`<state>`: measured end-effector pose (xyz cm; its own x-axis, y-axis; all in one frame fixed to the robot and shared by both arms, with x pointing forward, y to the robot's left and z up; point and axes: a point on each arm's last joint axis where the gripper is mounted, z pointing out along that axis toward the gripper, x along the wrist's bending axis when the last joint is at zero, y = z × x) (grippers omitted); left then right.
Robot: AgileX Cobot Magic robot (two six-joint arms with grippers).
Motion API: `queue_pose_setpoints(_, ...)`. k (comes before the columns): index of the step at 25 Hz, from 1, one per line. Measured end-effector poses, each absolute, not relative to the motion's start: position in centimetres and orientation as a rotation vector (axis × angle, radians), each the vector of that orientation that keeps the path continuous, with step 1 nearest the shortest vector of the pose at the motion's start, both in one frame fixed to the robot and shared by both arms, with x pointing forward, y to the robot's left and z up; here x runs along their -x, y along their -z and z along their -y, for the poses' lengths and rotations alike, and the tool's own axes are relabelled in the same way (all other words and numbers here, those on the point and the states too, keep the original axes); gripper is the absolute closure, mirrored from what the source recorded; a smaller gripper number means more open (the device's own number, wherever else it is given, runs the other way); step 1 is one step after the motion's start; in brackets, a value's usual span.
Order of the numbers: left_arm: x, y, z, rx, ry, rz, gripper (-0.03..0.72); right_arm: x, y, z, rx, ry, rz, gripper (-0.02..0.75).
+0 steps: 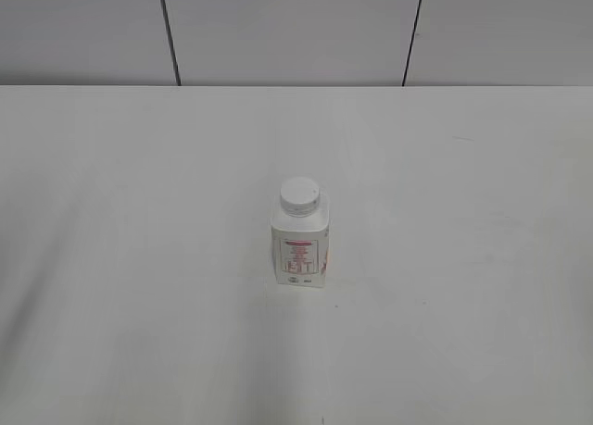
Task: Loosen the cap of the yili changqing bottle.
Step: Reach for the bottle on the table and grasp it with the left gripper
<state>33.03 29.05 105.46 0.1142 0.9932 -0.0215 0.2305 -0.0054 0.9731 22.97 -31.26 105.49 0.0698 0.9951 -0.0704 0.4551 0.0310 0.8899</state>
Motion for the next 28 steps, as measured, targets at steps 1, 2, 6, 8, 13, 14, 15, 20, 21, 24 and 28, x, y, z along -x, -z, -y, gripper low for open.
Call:
queue_pose_setpoints(1, -33.4, -105.4, -29.0, -1.427, -0.996, -1.294, 0.257, -23.0, -105.5, 31.3, -1.541, -0.846, -1.501, 0.173)
queue_pose_setpoints(2, -33.8, -105.3, -29.0, -1.434, -0.996, -1.298, 0.257, -23.0, -105.5, 31.3, -1.541, -0.846, -1.501, 0.173)
queue_pose_setpoints(6, -35.0, -105.4, -28.9, -1.430, -1.021, -1.279, 0.257, -23.0, -105.5, 31.3, -1.541, -0.846, -1.501, 0.173)
queue_pose_setpoints(8, -35.6, -105.5, -28.8, -1.422, -1.040, -1.259, 0.257, -23.0, -105.5, 31.3, -1.541, -0.846, -1.501, 0.173)
queue_pose_setpoints(13, -37.2, -105.2, -28.7, -1.428, -1.053, -1.247, 0.257, -23.0, -105.5, 31.3, -1.541, -0.846, -1.501, 0.173)
queue_pose_setpoints(14, -37.5, -105.1, -28.6, -1.442, -1.062, -1.239, 0.257, -23.0, -105.5, 31.3, -1.541, -0.846, -1.501, 0.173)
queue_pose_setpoints(15, -37.9, -105.0, -28.6, -1.450, -1.064, -1.236, 0.257, -23.0, -105.5, 31.3, -1.541, -0.846, -1.501, 0.173)
queue_pose_setpoints(20, -39.6, -104.5, -28.3, -1.444, -1.086, -1.199, 0.257, -23.0, -105.5, 31.3, -1.541, -0.846, -1.501, 0.173)
queue_pose_setpoints(21, -39.9, -104.4, -28.3, -1.442, -1.087, -1.195, 0.257, -23.0, -105.5, 31.3, -1.541, -0.846, -1.501, 0.173)
queue_pose_setpoints(24, -41.1, -103.8, -28.1, -1.444, -1.082, -1.194, 0.257, -23.0, -105.5, 31.3, -1.541, -0.846, -1.501, 0.173)
queue_pose_setpoints(28, -41.9, -103.6, -28.0, -1.422, -1.094, -1.170, 0.257, -23.0, -105.5, 31.3, -1.541, -0.846, -1.501, 0.173)
